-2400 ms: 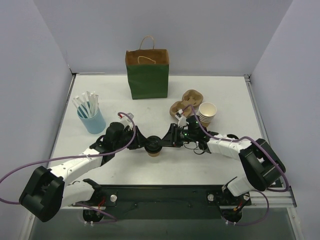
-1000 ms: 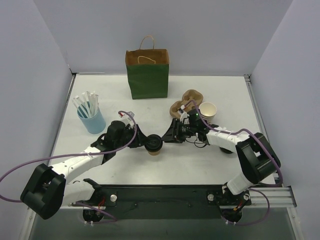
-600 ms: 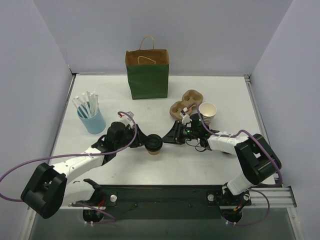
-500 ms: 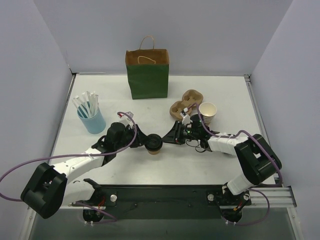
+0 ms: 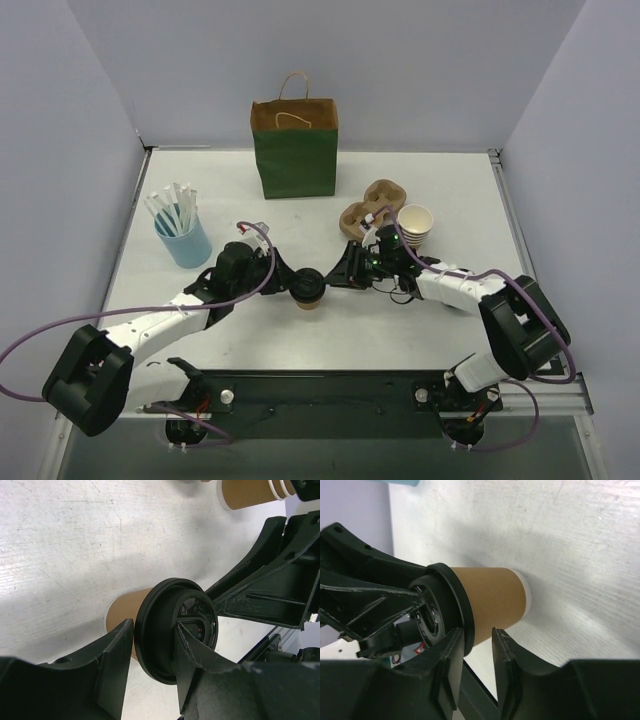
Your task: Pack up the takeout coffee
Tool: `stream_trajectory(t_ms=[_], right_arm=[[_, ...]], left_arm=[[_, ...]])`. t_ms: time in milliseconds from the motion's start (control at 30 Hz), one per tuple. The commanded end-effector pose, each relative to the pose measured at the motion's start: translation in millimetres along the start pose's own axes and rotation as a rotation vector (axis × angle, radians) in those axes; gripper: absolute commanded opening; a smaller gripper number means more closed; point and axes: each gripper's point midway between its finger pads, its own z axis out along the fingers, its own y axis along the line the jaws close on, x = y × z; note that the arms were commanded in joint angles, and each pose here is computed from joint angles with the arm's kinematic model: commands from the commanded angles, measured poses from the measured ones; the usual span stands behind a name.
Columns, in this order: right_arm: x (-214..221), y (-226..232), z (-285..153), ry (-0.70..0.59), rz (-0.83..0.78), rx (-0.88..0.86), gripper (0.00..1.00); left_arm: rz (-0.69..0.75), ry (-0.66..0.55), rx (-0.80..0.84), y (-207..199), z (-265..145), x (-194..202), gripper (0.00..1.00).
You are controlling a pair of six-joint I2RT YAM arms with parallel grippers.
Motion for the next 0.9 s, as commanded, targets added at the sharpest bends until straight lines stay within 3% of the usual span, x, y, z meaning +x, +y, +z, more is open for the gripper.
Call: stream_trajectory(t_ms=[0, 267, 333, 467, 500, 567, 600, 767, 867], right_arm=[[0.2, -4.2, -16.2, 0.026, -0.043, 0.111, 0.33], [-21.4, 17.2, -42.5, -0.057, -0.169, 0.171, 0.6], [-17.4, 17.8, -46.0, -0.043, -0.2, 0.193, 0.65], [-24.6, 30.9, -49.9, -0.07, -0.293, 0.26, 0.73], [-22.2, 31.2, -50.5, -0.061, -0.304, 0.28, 0.74], [-17.5, 38.4, -47.0, -0.043, -0.36, 0.3, 0.87], [-24.7, 40.0, -50.1, -0.063, -0.382, 0.351, 0.89], [-16.9, 52.7, -37.1, -0.03, -0.493, 0.436, 0.91], [-17.5, 57.7, -26.3, -0.017, -0.537, 0.474, 0.91]], left_arm=[[0.039, 0.159, -0.177, 35.6, -9.0, 30.6, 0.48], [0.083, 0.09, -0.11, -8.1, -13.7, -19.6, 0.56], [0.101, 0.048, -0.094, -21.6, -17.7, -38.5, 0.69], [0.126, -0.005, -0.104, -31.8, -29.4, -63.3, 0.73], [0.139, -0.015, -0.114, -30.5, -31.8, -67.6, 0.73], [0.151, -0.037, -0.159, -25.0, -41.4, -78.0, 0.73], [0.168, -0.055, -0.186, -20.8, -48.1, -82.2, 0.73], [0.18, -0.16, -0.435, 35.8, -86.5, -90.0, 0.75], [0.174, -0.165, -0.45, 41.5, -102.7, -82.3, 0.77]])
